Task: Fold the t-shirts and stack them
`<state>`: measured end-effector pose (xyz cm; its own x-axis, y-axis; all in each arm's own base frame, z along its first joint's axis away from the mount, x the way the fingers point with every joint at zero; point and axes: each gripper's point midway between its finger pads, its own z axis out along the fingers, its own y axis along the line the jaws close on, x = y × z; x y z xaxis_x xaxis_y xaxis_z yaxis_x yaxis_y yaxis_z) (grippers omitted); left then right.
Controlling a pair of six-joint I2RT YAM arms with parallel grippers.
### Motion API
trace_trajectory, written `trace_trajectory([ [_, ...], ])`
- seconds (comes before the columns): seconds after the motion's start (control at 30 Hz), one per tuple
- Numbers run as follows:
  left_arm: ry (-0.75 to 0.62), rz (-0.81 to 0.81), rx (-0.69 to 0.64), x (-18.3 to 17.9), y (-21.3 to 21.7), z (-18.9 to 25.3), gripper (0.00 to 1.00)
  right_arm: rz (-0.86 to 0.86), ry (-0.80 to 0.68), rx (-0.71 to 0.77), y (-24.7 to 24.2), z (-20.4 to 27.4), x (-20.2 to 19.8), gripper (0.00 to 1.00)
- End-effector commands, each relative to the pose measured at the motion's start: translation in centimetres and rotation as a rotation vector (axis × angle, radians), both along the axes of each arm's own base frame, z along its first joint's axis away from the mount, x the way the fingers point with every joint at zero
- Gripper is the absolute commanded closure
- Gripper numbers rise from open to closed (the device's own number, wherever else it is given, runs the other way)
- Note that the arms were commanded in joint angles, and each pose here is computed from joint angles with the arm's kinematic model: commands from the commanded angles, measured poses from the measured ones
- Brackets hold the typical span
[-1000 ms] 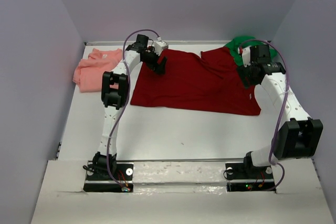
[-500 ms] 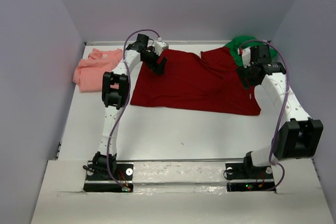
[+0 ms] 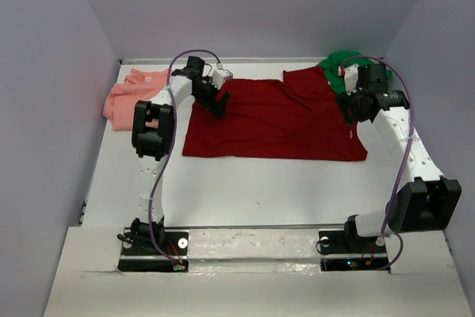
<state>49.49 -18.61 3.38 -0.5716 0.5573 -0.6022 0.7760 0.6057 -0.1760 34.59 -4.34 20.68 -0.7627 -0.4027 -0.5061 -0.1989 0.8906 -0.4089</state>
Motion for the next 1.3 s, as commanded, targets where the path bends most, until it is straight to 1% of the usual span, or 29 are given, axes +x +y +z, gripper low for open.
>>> trace_trajectory([
  [0.0, 0.138, 0.088, 0.098, -3.5, 3.0, -1.4, 0.01, 0.013, -0.047, 0.034, 0.4, 1.5, -0.5, 0.24],
  [0.17, 0.169, 0.126, 0.138, -4.5, 4.0, -1.4, 0.01, 0.028, -0.049, 0.046, 0.7, 1.4, -1.0, 0.23],
  [0.27, 0.159, 0.141, 0.155, -4.8, 4.5, -1.3, 0.01, 0.037, -0.044, 0.044, 0.7, 1.2, -1.3, 0.23],
  [0.43, 0.160, 0.154, 0.183, -7.0, 5.5, -0.7, 0.01, 0.055, -0.040, 0.045, 0.9, 1.0, -1.7, 0.23],
  [0.47, 0.155, 0.157, 0.186, -6.9, 5.6, -0.7, 0.01, 0.055, -0.038, 0.045, 0.9, 1.0, -1.7, 0.23],
  [0.67, 0.173, 0.166, 0.215, -9.9, 6.8, -0.6, 0.01, 0.074, -0.014, 0.080, 1.6, 0.0, -1.7, 0.23],
  [0.8, 0.173, 0.173, 0.232, -11.1, 7.5, -0.7, 0.01, 0.088, -0.002, 0.100, 2.0, -0.5, -1.6, 0.23],
  [0.97, 0.157, 0.200, 0.234, -11.1, 7.8, -0.2, 0.01, 0.109, 0.015, 0.138, 2.8, -1.1, -1.2, 0.23],
  [1.07, 0.129, 0.221, 0.221, -10.2, 7.6, 0.6, 0.01, 0.136, 0.031, 0.169, 3.5, -1.6, -0.6, 0.22],
  [1.23, 0.130, 0.229, 0.217, -8.8, 7.3, 0.9, 0.01, 0.140, 0.048, 0.174, 3.7, -1.8, 0.3, 0.22],
  [1.27, 0.127, 0.231, 0.216, -8.6, 7.2, 1.0, 0.01, 0.156, 0.045, 0.199, 4.2, -1.8, 0.3, 0.22],
])
